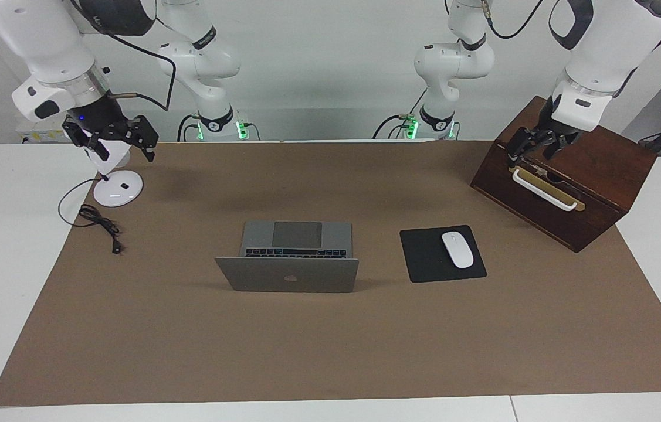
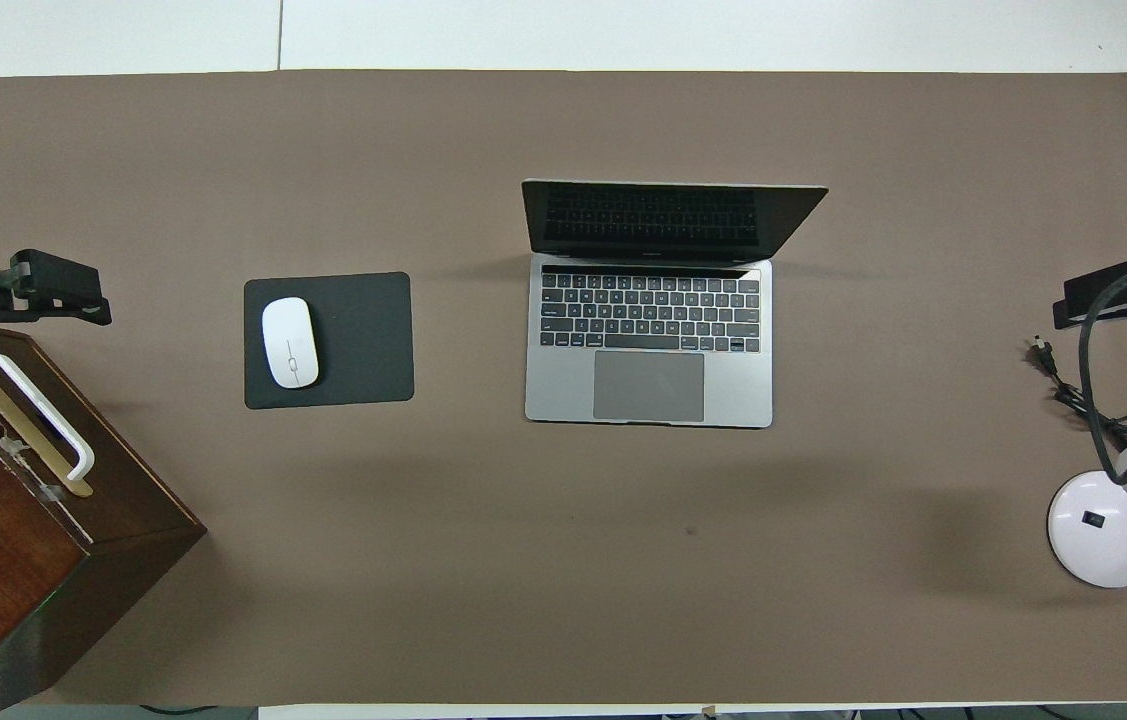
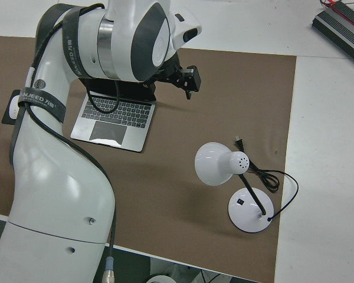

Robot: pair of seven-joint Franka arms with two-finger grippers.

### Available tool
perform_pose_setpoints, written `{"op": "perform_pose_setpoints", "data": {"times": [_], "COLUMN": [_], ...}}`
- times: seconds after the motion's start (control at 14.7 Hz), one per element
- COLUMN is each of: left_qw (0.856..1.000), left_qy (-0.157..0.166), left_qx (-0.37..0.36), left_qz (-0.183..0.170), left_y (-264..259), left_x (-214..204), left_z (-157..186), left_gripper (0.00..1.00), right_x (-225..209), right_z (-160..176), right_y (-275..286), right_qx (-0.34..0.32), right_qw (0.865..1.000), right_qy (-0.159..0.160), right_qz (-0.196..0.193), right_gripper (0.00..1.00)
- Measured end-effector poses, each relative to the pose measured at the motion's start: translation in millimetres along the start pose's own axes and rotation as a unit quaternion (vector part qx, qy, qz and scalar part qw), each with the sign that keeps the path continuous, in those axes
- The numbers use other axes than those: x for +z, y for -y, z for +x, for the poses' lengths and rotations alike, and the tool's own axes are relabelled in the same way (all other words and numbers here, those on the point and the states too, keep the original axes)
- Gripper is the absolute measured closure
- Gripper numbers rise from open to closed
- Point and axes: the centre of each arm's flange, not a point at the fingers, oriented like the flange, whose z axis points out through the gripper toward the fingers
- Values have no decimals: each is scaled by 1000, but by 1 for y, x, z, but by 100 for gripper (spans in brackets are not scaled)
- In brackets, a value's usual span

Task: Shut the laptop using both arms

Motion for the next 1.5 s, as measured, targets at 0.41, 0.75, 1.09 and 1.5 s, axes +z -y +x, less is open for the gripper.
{"op": "perform_pose_setpoints", "data": {"times": [0.41,0.75,1.09,1.5], "left_qw": [1000,1000,997,950], "left_qy": [0,4,14,25], "left_qx": [1,-30,-75,-303], "left_qz": [0,1,5,-73], "left_y": [-1,1,-8,-53], "left_x": [0,4,15,28], "left_z": [0,1,0,-9], "left_gripper": [0,0,46,99], "right_x": [0,0,0,2], "right_z": [0,0,0,2], "right_y": [0,0,0,-1], "right_qx": [0,0,0,1], "right_qw": [1000,1000,1000,1000], "right_qy": [0,0,0,0], "right_qz": [0,0,0,0], "right_gripper": [0,0,0,0]}}
